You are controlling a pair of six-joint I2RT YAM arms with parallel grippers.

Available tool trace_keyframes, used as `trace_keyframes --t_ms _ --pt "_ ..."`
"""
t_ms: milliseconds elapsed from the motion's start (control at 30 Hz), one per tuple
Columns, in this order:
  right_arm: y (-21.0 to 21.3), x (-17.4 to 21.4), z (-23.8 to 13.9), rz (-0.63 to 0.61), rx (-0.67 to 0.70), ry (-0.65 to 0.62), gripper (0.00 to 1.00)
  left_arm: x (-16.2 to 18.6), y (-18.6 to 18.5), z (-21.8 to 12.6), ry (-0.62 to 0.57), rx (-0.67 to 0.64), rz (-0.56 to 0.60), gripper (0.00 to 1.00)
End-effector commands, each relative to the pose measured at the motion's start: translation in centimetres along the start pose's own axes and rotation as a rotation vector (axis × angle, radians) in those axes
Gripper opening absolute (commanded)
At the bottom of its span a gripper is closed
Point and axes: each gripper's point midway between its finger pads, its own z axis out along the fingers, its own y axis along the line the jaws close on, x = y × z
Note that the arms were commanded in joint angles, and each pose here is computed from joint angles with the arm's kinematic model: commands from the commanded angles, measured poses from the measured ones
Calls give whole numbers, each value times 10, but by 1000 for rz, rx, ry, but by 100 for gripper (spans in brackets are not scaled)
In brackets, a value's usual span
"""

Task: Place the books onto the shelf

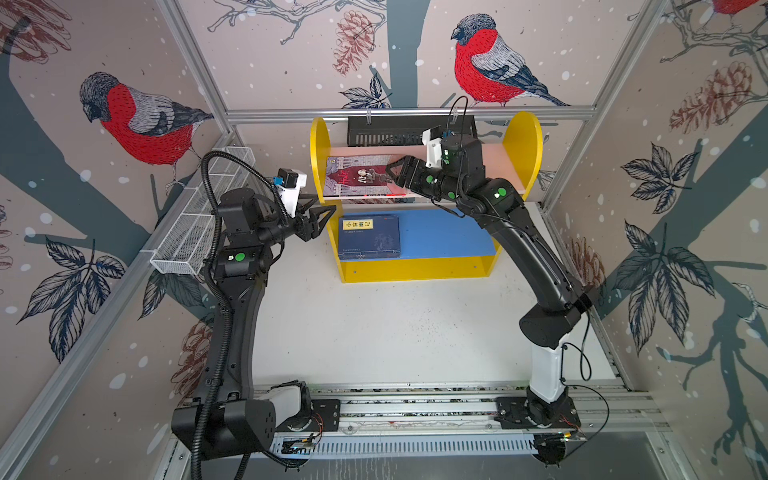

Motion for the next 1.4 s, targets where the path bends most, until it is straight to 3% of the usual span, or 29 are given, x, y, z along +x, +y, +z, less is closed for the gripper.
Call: trace_keyframes --t_ms 0,433,633,800,1067,1367 --pt "-1 3 -1 8 9 7 72 -6 -2 -1 -22 9 50 63" --pt "9 -37 -60 -200 79 -190 74 -14 4 -4 -40 -39 59 62" --pt "11 -16 -88 -330 184 -232 72 -17 11 -8 -47 -80 51 62" --pt "4 6 -108 -377 265 -255 64 -18 13 -8 -55 -88 55 61" --pt "-3 20 -114 -436 353 -292 60 -18 19 -7 -69 -113 58 58" --pt "0 32 -91 -496 378 -267 59 -17 24 -3 -79 -120 55 56"
